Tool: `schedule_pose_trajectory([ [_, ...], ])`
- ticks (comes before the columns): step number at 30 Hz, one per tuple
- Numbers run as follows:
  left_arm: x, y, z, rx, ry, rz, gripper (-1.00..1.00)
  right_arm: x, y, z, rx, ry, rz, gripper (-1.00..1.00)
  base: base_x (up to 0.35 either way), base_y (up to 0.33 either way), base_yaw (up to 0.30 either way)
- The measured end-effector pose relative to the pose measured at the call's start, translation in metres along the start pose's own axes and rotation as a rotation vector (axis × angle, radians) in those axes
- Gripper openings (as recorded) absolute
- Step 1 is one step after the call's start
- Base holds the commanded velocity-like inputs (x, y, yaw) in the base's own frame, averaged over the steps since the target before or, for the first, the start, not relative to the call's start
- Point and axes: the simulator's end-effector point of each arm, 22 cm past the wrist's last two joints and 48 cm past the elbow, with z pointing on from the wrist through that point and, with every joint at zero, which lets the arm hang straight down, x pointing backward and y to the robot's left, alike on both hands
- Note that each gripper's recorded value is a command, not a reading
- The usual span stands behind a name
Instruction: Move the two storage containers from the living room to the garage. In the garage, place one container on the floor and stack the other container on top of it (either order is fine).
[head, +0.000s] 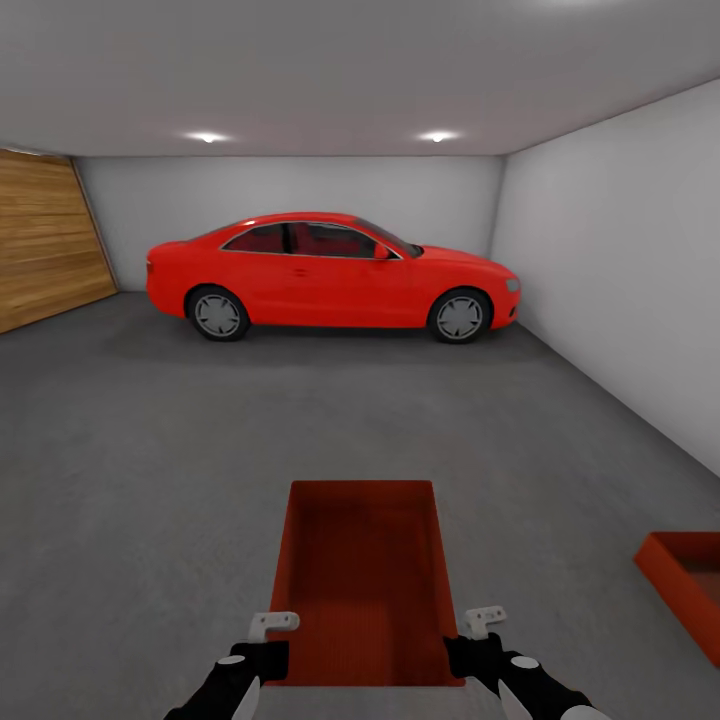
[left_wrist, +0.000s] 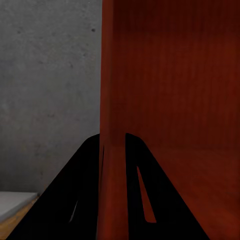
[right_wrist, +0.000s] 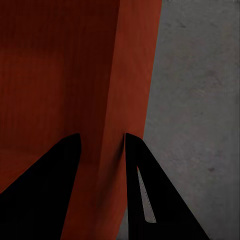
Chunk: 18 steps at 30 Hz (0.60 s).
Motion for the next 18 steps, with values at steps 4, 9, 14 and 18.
schedule_pose_trajectory([
  [4,0.0003,0.0000,0.0000,0.000,0.000,0.000,-1.00,0.0000,0.0000,0.0000,0.000,0.000,0.000,-1.00,0.282,0.000,0.000],
  [9,0.0002,-0.0001,0.0005,0.000,0.001,0.000,-1.00,0.0000,-0.0002,0.0004,0.000,0.001,0.000,-1.00,0.053,0.000,0.000],
  [14,-0.0002,0.0000,0.0005,0.000,0.000,0.000,-1.00,-0.0001,-0.0001,0.0005,0.000,0.000,0.000,-1.00,0.002,0.000,0.000],
  [18,-0.0003,0.0000,0.0005,0.000,0.000,0.000,-1.00,-0.0002,-0.0001,0.0005,0.000,0.000,0.000,-1.00,0.000,0.000,0.000],
])
